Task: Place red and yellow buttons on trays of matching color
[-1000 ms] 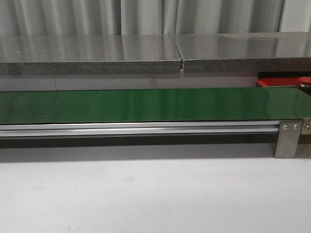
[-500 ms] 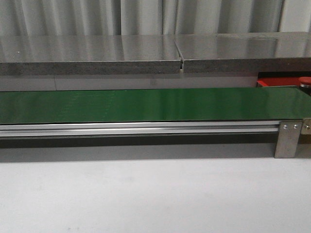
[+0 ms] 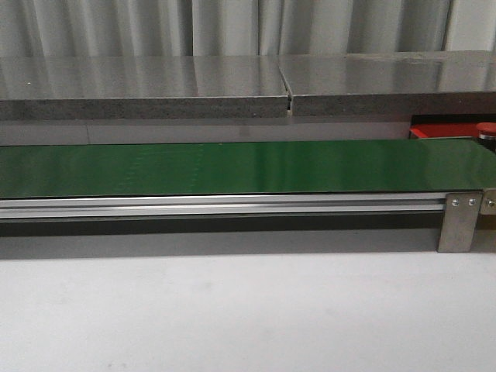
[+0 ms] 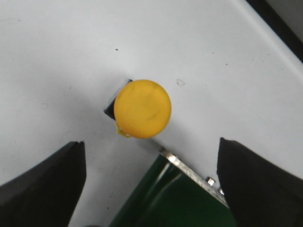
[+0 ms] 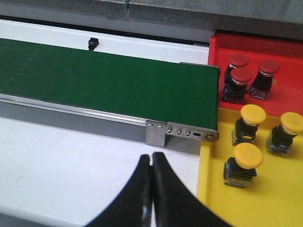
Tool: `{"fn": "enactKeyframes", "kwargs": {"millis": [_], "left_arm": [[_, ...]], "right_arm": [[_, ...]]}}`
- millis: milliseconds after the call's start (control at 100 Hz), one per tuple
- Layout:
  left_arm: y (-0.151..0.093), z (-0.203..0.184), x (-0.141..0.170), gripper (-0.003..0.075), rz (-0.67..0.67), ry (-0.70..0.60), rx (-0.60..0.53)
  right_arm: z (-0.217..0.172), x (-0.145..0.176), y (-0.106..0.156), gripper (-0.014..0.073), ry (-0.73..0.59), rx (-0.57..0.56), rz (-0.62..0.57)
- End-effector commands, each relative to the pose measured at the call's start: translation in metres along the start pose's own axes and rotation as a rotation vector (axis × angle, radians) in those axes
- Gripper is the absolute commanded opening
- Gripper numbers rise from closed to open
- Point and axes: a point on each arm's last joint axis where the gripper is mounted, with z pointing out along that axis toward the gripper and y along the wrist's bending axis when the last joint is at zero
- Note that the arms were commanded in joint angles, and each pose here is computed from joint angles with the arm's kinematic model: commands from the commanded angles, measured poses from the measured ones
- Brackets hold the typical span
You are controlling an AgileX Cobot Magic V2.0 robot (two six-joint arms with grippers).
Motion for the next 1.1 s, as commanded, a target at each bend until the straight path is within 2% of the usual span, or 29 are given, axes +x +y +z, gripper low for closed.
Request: {"fn": "enactKeyframes", "kwargs": {"millis": [0,400,460,650,720,1090], "left_arm": [[-0.010,-0.026,-0.013,0.0566,-0.012,-0.089,0.043],[-0.004,0.009,-0.018,0.0561,-0.045,-0.064,0.031],[-0.004,0.009,-0.018,0.0533,-0.045,-0.065,0.031],[-0.004,0.009,-0.019,0.0369,-0.047,-0.075,0.036],[-0.004,0.009,-0.019,0.0337,-0.047,-0.075,0.036],[-0.007,0.002,-0.023,0.0311,-0.037,-0.092,0.043]], "right_arm": [[-0.003,-0.013,-0.001,-0.0121,-0.087,0.011,-0.014],[-0.003,-0.013,-0.001,-0.0121,-0.087,0.011,-0.014],[-0.003,-0.013,-0.001,-0.0121,-0.087,0.011,-0.014],[-0.003,-0.013,-0.001,-0.0121,-0.087,0.011,-0.014],[-0.003,-0.013,-0.001,-0.0121,-0.087,0.011,-0.014],[-0.003,-0.013,-0.001,-0.0121,-0.087,0.011,-0.014]]}}
